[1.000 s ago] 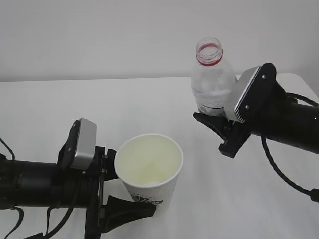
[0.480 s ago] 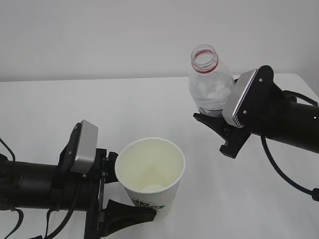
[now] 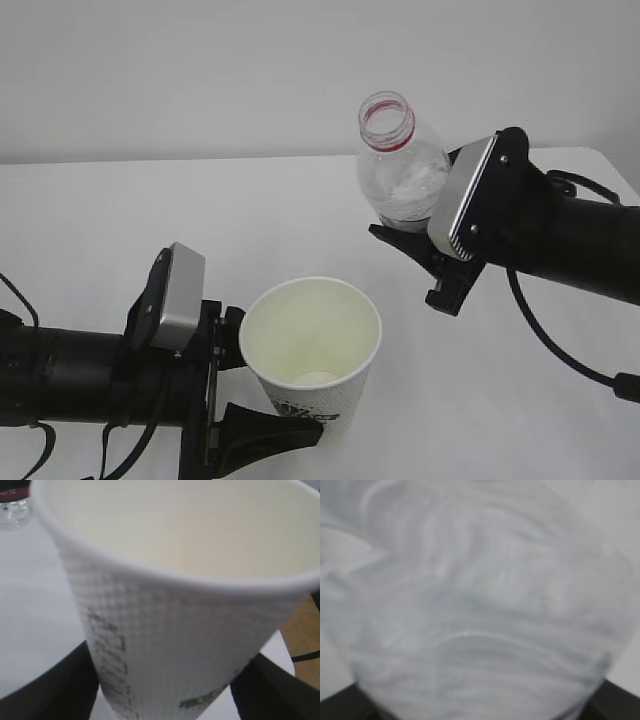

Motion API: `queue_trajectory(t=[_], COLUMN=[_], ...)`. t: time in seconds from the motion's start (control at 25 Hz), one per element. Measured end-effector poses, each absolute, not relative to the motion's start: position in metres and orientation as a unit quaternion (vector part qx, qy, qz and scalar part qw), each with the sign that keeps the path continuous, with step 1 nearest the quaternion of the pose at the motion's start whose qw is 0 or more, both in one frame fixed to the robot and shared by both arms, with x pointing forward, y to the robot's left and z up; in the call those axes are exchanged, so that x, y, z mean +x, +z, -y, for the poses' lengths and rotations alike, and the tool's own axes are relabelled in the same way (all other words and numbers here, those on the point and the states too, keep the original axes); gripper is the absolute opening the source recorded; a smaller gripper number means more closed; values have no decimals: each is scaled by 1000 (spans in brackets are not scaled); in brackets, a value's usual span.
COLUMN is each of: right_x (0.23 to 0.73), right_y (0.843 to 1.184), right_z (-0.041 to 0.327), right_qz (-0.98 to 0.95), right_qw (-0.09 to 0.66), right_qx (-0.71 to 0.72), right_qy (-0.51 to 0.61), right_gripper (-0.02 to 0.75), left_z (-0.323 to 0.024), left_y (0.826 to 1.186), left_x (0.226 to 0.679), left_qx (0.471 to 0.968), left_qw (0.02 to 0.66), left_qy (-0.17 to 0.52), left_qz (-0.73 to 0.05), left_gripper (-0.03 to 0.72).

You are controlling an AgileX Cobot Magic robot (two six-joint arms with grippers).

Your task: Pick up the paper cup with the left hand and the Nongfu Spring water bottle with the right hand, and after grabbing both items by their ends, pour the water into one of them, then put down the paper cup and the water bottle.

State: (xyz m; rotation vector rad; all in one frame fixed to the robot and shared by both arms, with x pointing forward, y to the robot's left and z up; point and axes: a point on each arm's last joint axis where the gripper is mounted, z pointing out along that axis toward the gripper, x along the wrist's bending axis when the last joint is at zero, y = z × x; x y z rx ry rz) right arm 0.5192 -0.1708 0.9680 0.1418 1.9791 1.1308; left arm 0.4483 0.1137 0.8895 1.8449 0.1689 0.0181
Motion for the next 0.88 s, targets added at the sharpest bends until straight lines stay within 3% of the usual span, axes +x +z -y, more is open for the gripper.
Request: queue_trajectory(t=[0.88], right_x=[520], right_y=[966], right_z=[165], right_qz=[-789], right_qw=[455], right_qx=[1], right_qy=[413], right_gripper=[498], left_z=[-114], left_y=[889], left_x=[448], left_qx=[797], left_qw=[600], left_qy=[6], left_qz=[-69], left_gripper=[555])
